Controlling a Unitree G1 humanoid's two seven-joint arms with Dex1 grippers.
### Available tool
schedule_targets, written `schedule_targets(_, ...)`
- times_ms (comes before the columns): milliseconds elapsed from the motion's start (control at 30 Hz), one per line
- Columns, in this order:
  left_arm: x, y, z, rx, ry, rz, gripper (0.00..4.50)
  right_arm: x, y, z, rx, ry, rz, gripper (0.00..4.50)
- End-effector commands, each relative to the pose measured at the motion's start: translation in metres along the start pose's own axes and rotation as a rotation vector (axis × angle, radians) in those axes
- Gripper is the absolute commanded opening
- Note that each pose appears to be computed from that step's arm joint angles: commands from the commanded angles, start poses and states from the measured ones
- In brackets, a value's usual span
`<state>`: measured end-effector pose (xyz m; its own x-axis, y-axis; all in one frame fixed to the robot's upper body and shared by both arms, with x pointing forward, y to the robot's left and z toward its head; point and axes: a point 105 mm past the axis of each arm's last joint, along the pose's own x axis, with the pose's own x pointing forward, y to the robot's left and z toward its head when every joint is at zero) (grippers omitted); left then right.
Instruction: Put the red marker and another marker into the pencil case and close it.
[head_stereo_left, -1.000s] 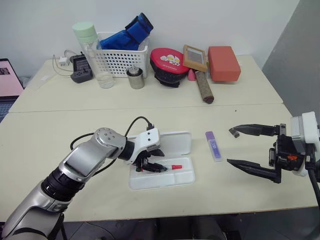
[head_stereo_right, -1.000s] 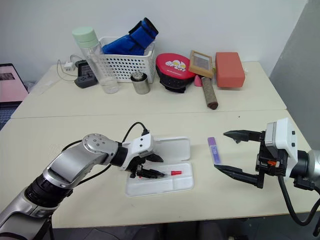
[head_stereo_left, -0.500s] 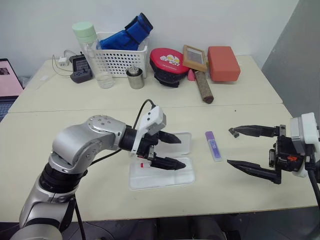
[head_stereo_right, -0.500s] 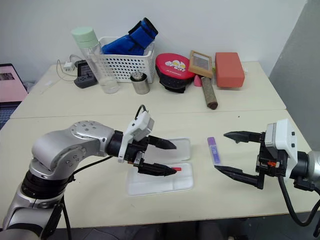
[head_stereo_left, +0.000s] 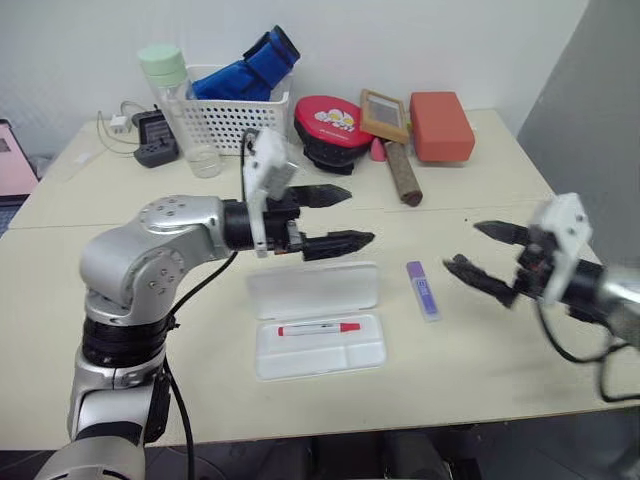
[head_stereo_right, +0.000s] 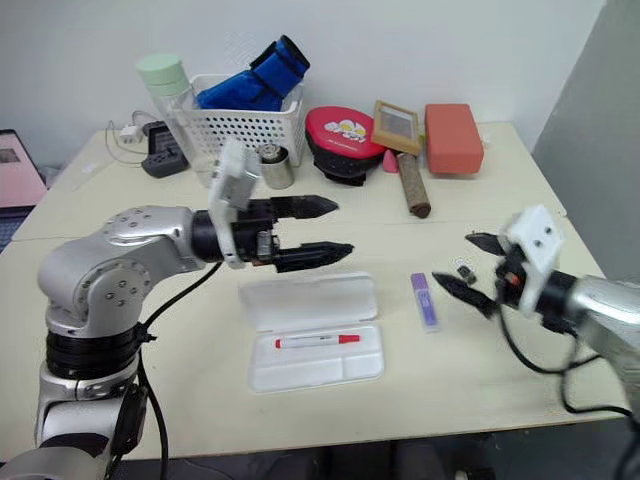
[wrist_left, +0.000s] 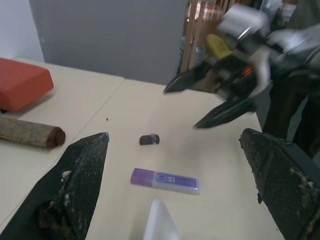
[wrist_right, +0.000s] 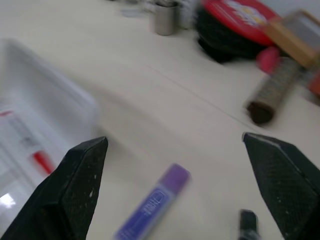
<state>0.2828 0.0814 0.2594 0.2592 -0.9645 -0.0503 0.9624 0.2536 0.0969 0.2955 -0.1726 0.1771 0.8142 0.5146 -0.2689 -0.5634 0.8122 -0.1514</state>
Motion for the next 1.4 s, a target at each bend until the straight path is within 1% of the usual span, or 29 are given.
schedule_targets(33,-0.010,-0.007,0.010,0.101,-0.021,-0.023,4.46,0.019,0.009,-0.020,0.048,0.112,-0.167,4.50)
schedule_targets(100,-0.014,-0.008,0.005,0.106,0.012,-0.043,4.46,0.028,0.035,-0.030,0.078,0.149,-0.121,4.50)
schedule_targets(167,-0.017,-0.009,-0.001,0.120,0.049,-0.057,4.46,0.033,0.044,-0.034,0.088,0.168,-0.134,4.50)
schedule_targets(233,-0.018,-0.011,-0.004,0.129,0.068,-0.074,4.46,0.035,0.045,-0.039,0.118,0.190,-0.163,4.50)
schedule_targets(300,-0.019,-0.011,-0.005,0.135,0.077,-0.083,4.46,0.035,0.041,-0.049,0.157,0.231,-0.226,4.50)
schedule_targets(367,-0.020,-0.016,-0.004,0.116,0.071,-0.120,4.46,0.035,0.035,-0.059,0.159,0.270,-0.286,4.50)
schedule_targets(433,-0.020,-0.020,-0.006,0.123,0.086,-0.144,4.46,0.035,0.033,-0.063,0.156,0.285,-0.313,4.50)
schedule_targets(567,-0.021,-0.021,-0.009,0.129,0.104,-0.152,4.46,0.035,0.033,-0.065,0.177,0.285,-0.325,4.50)
schedule_targets(700,-0.020,-0.024,-0.010,0.128,0.105,-0.176,4.46,0.037,0.033,-0.078,0.244,0.318,-0.331,4.50)
schedule_targets(767,-0.019,-0.024,-0.010,0.132,0.107,-0.177,4.46,0.037,0.033,-0.084,0.232,0.339,-0.333,4.50)
schedule_targets(833,-0.020,-0.025,-0.010,0.130,0.108,-0.181,4.50,0.039,0.041,-0.088,0.266,0.350,-0.297,4.13)
schedule_targets(867,-0.020,-0.025,-0.010,0.129,0.109,-0.182,4.50,0.039,0.044,-0.089,0.276,0.354,-0.284,4.02)
schedule_targets(1033,-0.021,-0.028,-0.007,0.134,0.099,-0.187,4.50,0.038,0.048,-0.100,0.270,0.396,-0.268,2.89)
schedule_targets(1067,-0.021,-0.029,-0.006,0.134,0.096,-0.189,4.50,0.038,0.049,-0.102,0.271,0.402,-0.264,2.73)
schedule_targets(1200,-0.024,-0.028,-0.010,0.129,0.108,-0.175,4.50,0.038,0.048,-0.101,0.265,0.398,-0.258,1.77)
schedule_targets(1233,-0.025,-0.028,-0.011,0.128,0.111,-0.169,4.50,0.038,0.048,-0.101,0.265,0.397,-0.258,1.43)
schedule_targets(1300,-0.026,-0.027,-0.013,0.127,0.117,-0.163,4.50,0.038,0.048,-0.100,0.262,0.394,-0.256,1.09)
schedule_targets(1367,-0.027,-0.027,-0.014,0.123,0.121,-0.159,4.50,0.039,0.045,-0.094,0.258,0.371,-0.252,1.06)
schedule_targets(1400,-0.030,-0.026,-0.016,0.119,0.129,-0.147,4.50,0.038,0.036,-0.083,0.234,0.325,-0.257,1.06)
